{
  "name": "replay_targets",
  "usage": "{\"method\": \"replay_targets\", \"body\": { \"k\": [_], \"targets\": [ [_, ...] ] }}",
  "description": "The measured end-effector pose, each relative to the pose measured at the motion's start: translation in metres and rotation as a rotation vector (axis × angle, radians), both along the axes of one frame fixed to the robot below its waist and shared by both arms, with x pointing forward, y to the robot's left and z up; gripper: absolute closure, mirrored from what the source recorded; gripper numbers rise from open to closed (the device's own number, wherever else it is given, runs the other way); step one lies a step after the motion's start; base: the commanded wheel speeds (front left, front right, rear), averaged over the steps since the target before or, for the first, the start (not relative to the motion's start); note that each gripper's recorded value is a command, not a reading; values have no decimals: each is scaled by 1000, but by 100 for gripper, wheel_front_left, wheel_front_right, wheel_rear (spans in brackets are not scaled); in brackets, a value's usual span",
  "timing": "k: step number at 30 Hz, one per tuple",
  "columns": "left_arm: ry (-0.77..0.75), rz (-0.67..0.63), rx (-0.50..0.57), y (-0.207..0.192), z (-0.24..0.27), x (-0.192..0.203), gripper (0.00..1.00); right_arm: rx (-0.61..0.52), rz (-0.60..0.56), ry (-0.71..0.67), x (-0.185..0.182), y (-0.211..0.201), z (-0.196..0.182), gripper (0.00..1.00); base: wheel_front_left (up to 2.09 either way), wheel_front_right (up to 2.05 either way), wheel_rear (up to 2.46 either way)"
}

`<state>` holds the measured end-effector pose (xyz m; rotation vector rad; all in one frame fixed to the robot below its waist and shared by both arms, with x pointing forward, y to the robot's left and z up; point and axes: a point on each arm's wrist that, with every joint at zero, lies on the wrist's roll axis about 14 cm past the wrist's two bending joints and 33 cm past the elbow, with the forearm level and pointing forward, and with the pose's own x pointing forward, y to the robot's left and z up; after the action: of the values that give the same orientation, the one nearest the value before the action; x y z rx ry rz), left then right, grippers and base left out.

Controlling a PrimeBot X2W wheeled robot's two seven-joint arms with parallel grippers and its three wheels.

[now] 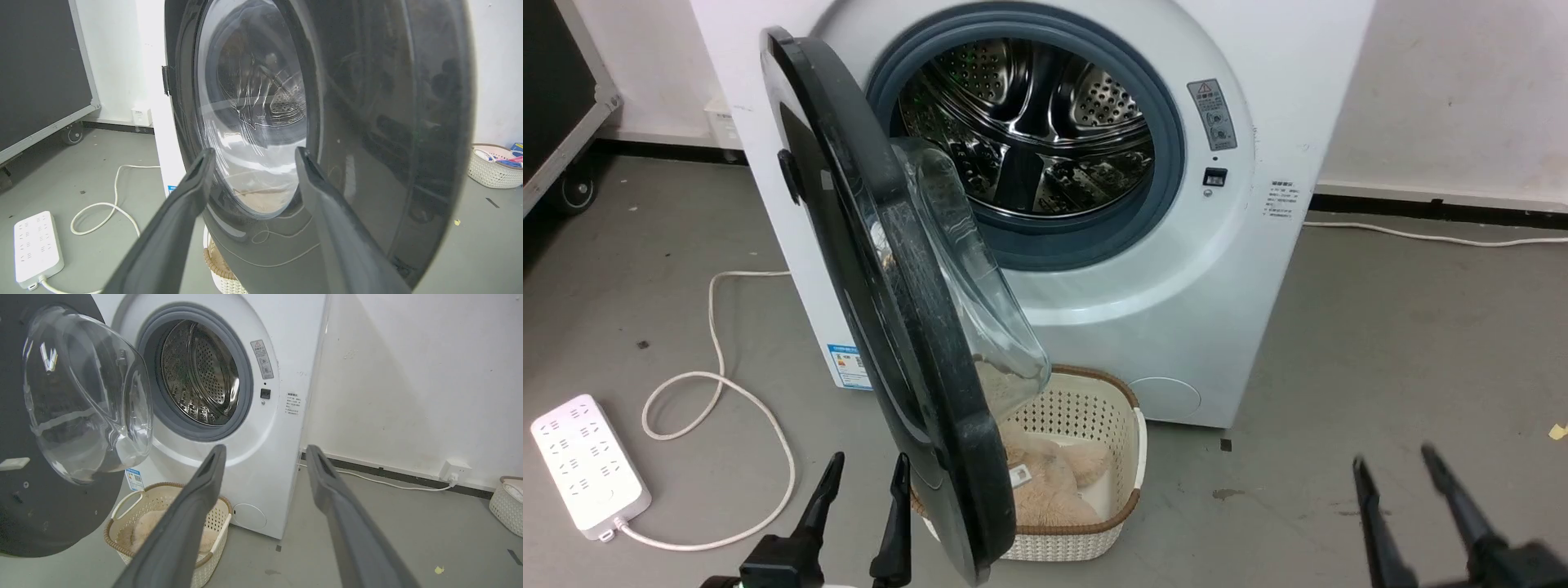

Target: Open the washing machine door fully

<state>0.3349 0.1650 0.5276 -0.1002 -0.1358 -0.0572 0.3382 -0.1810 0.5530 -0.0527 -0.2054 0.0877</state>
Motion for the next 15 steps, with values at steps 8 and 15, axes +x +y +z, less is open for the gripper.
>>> {"method": "replay_targets", "body": {
  "k": [8, 15],
  "targets": [
    [21, -9, -3, -3, -7, -2, 0, 21, -11, 106, -13, -1, -37, 0, 0, 0, 0],
    [27, -8, -1, -4, -9, -1, 0, 41, -18, 107, -12, -3, -39, 0, 0, 0, 0]
  ]
}}
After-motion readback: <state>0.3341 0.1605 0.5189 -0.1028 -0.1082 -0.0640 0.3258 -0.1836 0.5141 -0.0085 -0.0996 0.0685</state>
